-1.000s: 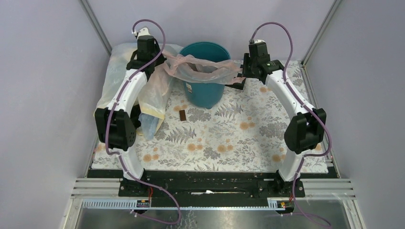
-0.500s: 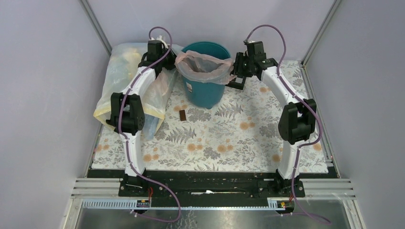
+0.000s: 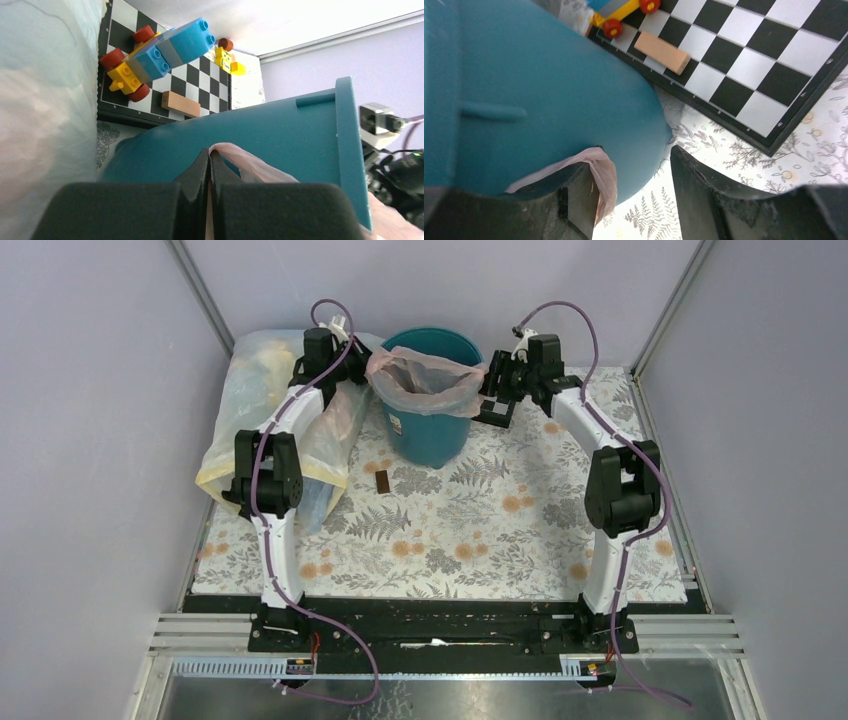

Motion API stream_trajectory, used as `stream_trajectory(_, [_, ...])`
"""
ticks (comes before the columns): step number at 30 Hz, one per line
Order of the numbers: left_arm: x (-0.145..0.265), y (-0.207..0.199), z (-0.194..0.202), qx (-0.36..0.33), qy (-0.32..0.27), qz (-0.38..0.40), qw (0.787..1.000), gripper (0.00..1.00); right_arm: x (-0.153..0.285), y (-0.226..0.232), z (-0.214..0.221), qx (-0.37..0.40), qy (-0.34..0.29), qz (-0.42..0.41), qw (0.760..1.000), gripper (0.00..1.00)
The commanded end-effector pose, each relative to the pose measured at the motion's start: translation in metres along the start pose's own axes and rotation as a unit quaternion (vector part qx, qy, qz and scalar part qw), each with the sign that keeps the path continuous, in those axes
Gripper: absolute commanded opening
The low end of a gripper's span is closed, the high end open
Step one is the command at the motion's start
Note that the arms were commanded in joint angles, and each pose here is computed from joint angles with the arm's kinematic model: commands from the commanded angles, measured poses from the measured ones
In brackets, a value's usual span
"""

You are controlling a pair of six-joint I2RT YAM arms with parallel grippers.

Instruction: Put the trash bags into the trash bin

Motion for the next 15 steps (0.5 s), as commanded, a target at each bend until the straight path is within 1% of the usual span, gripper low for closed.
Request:
stream_trajectory(1, [0.002, -0.034, 0.024, -0.004, 0.048, 0.083, 0.995, 0.00, 0.016, 0.039, -0.007, 0.031, -0.040, -0.116, 0.992, 0.58])
stream_trajectory(5, [0.010, -0.039, 0.043, -0.001, 0.067, 0.081, 0.994, 0.00, 0.036, 0.046, 0.008, 0.021, -0.044, -0.122, 0.991, 0.58])
stream_trajectory(8, [0.016, -0.041, 0.056, 0.002, 0.084, 0.069, 0.994, 0.00, 0.060, 0.051, 0.020, -0.003, -0.044, -0.118, 0.992, 0.56])
stream_trajectory(11, [0.020, -0.046, 0.071, -0.001, 0.105, 0.059, 0.993, 0.00, 0.081, 0.056, 0.042, -0.040, -0.028, -0.109, 0.993, 0.54])
stream_trajectory(15, [0.024, -0.058, 0.097, 0.004, 0.137, 0.063, 0.989, 0.00, 0.098, 0.071, 0.077, -0.031, -0.008, -0.100, 0.994, 0.53])
Point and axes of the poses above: each gripper's point midway between its finger pads, its own x axis back along the fingers, its own y axis along the line the jaws close on, z = x × y, the point moved 5 cm from there along x, back along the fingers, and after that the axes turned 3 degrees about -x, right-handed, at the moved point
